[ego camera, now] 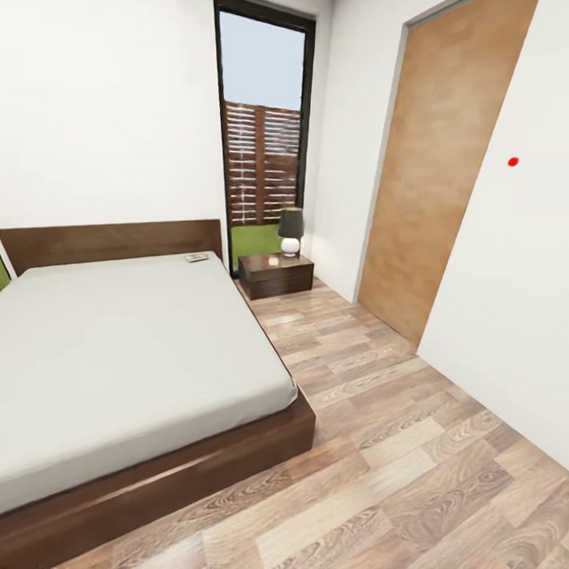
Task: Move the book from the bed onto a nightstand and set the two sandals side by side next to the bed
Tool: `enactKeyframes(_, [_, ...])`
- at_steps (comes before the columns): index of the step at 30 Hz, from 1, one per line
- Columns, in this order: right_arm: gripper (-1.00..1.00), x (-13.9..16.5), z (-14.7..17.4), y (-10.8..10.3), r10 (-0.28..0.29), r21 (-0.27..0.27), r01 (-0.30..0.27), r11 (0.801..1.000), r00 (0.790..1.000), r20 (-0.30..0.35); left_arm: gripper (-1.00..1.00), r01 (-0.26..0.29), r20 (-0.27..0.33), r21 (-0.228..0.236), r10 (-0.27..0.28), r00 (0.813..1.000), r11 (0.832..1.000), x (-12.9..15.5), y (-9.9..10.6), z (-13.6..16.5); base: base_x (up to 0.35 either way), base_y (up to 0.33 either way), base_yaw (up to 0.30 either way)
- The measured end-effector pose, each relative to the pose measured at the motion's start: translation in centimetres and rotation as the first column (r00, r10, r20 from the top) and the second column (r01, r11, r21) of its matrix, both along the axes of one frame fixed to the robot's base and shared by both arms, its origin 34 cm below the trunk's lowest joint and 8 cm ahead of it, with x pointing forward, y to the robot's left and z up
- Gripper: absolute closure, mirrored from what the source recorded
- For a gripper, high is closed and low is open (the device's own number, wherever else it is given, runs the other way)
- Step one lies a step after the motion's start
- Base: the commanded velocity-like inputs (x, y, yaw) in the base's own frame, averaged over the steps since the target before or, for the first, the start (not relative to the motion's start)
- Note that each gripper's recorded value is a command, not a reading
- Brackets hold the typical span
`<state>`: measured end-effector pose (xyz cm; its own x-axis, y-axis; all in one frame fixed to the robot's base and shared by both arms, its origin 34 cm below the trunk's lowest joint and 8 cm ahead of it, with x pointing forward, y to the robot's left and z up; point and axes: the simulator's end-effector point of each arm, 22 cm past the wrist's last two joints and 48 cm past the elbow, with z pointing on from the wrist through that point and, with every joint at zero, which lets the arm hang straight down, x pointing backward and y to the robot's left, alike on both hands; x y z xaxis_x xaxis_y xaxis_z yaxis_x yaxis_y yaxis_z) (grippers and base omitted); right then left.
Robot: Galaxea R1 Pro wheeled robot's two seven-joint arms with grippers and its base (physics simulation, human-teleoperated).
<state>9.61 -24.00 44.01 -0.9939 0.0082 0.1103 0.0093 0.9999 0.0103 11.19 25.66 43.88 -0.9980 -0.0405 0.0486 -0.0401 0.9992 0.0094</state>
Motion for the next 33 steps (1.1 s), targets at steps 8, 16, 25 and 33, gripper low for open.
enactKeyframes(8, [-1.00,-0.11,0.01,0.00,0.000,0.000,0.000,1.000,1.000,-0.003,-1.00,0.000,-0.004,0.000,0.000,1.000,1.000,-0.14,0.00,0.01,0.000,0.000,0.238])
enactKeyframes(16, [-1.00,-0.23,0.03,0.00,0.000,0.000,0.000,1.000,1.000,-0.006,-1.00,0.000,-0.006,-0.001,0.000,1.000,1.000,-0.24,-0.05,0.02,0.000,0.000,0.238])
enactKeyframes(25, [-1.00,-0.36,0.04,0.00,0.000,0.000,0.000,1.000,1.000,-0.009,-1.00,0.000,-0.010,-0.001,0.000,1.000,1.000,-0.38,-0.09,0.03,0.000,0.000,0.238])
enactKeyframes(33, [-1.00,-0.47,0.06,0.00,0.000,0.000,0.000,1.000,1.000,-0.012,-1.00,0.000,-0.013,-0.001,0.000,1.000,1.000,-0.51,-0.12,0.04,0.000,0.000,0.238])
